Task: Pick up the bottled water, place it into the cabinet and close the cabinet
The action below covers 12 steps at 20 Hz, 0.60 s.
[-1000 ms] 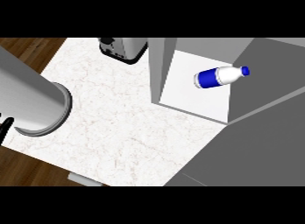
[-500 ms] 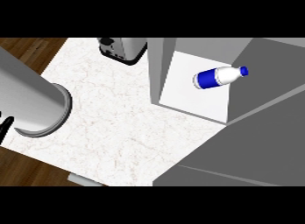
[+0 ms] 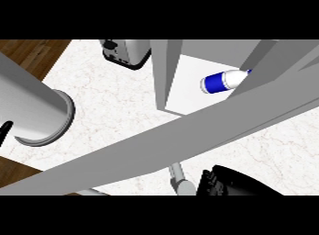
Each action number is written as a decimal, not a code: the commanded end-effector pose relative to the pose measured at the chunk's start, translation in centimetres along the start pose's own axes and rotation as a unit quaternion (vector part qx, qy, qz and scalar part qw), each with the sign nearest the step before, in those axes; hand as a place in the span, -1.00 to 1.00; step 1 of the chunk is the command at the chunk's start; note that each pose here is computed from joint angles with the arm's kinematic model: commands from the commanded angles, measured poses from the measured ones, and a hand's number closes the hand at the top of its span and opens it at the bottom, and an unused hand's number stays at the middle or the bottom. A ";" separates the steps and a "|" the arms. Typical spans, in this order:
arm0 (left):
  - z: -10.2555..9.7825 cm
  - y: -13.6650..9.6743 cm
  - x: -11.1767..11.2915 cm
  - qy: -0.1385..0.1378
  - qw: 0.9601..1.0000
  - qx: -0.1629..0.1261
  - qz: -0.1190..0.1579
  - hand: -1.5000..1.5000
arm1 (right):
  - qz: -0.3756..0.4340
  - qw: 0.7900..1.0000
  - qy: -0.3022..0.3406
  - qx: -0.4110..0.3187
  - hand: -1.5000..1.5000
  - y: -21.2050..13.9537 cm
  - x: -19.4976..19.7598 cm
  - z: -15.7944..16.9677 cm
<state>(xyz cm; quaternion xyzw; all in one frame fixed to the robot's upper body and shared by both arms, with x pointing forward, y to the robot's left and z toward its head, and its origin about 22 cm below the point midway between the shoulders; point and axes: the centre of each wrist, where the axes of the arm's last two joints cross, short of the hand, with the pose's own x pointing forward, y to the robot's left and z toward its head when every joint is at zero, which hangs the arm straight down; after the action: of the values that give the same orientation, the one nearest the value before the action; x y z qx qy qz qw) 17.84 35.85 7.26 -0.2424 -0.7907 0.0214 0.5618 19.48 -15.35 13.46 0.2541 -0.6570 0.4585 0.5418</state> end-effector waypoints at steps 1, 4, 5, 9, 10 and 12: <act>-0.2 -0.2 -0.3 -0.001 1.000 -0.001 0.008 -1.00 | -0.016 0.999 0.033 -0.030 1.00 -1.5 -0.2 -4.2; 0.4 0.7 -0.1 0.000 1.000 0.015 0.002 -1.00 | -0.033 0.995 0.036 -0.084 1.00 -3.4 0.0 -6.6; 0.5 0.7 -0.2 0.003 1.000 0.016 -0.002 -1.00 | -0.034 0.994 0.037 -0.094 1.00 -3.5 0.4 -7.9; 0.7 1.0 -0.4 -0.003 1.000 0.023 0.001 -1.00 | -0.033 0.983 0.048 -0.174 1.00 -6.6 1.4 -10.6; 0.8 1.3 -0.1 -0.001 1.000 0.022 -0.001 -1.00 | -0.038 0.979 0.047 -0.196 1.00 -7.3 1.6 -11.1; 1.2 1.3 -0.1 -0.004 1.000 0.026 -0.002 -1.00 | -0.042 0.970 0.052 -0.233 1.00 -8.8 2.1 -12.3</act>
<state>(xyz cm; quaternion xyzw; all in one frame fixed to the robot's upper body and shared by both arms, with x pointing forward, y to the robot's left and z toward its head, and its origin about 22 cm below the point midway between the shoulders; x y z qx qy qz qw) 17.53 36.90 6.48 -0.2297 -0.7909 0.0393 0.5658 29.31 -9.46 16.43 0.1563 -0.6913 0.3327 0.6221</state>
